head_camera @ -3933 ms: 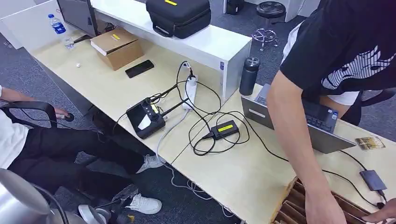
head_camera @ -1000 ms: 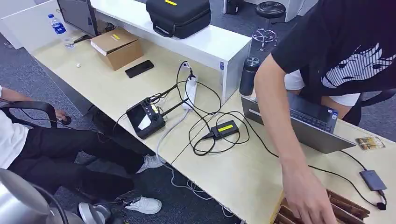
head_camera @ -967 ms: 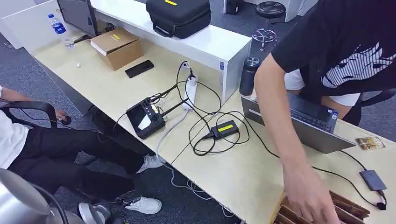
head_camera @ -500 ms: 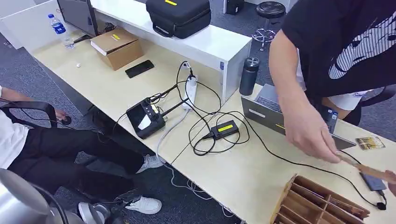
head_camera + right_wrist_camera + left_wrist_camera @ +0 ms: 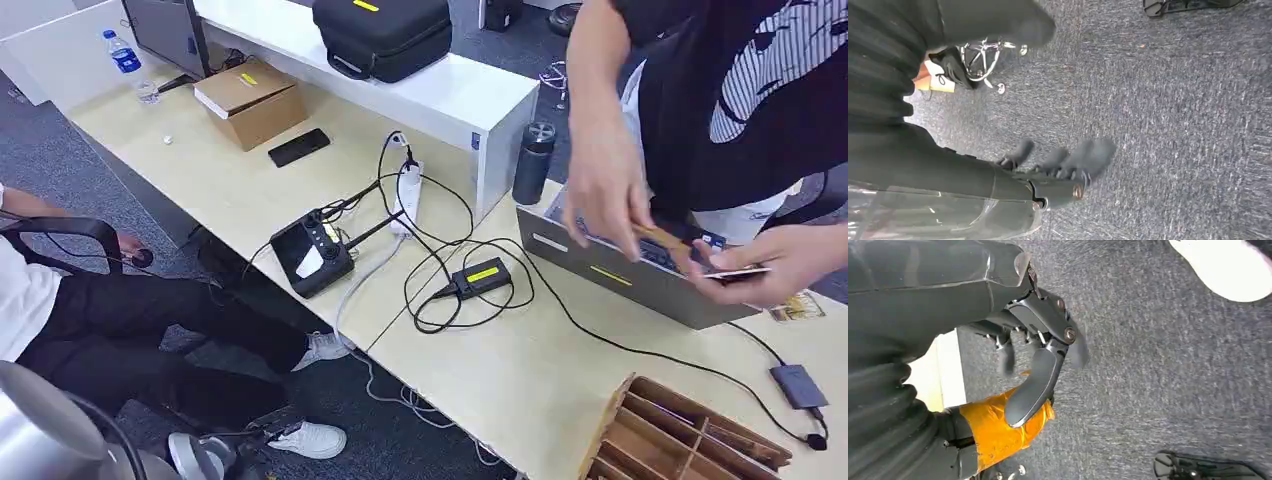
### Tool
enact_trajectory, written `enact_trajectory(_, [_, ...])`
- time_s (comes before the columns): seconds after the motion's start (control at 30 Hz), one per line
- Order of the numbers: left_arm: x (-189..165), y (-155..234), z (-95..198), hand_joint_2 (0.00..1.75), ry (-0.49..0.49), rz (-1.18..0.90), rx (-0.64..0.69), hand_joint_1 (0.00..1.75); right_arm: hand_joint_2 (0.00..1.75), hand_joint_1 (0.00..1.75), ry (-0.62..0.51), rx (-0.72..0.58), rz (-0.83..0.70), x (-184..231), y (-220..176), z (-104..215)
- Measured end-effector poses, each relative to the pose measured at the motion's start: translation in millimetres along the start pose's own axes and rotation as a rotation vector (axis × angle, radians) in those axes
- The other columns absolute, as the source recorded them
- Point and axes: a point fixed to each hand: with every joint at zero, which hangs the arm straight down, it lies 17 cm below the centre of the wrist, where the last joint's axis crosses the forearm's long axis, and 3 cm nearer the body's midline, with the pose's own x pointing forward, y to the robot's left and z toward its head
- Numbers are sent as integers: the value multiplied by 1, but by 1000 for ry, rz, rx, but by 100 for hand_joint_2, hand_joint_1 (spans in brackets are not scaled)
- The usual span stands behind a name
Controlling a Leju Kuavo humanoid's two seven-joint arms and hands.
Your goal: Pass the card to the sensor for recognition and then transmit it.
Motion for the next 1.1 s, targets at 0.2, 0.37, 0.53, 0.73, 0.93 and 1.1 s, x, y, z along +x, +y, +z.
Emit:
enact_trajectory(0.2, [0, 1, 0, 175, 2, -5, 1, 0, 175, 0, 1, 0, 2, 0, 0, 0])
enact_trajectory(0.37, [0, 1, 0, 175, 2, -6, 1, 75, 175, 0, 1, 0, 2, 0, 0, 0])
enact_trajectory(0.53, [0, 0, 0, 175, 0, -6, 0, 175, 175, 136, 2, 1, 2, 0, 0, 0])
enact_trajectory(0.73, [1, -3, 0, 175, 3, 17, -1, 175, 175, 175, 28, 20, 27, -4, 19, 1])
enact_trajectory(0.93, [2, -26, -1, 175, 10, 43, -13, 175, 175, 175, 38, 54, 49, 0, 86, 7])
enact_trajectory(1.1, [1, -31, -1, 175, 17, 54, -15, 166, 175, 175, 34, 77, 46, 2, 99, 9])
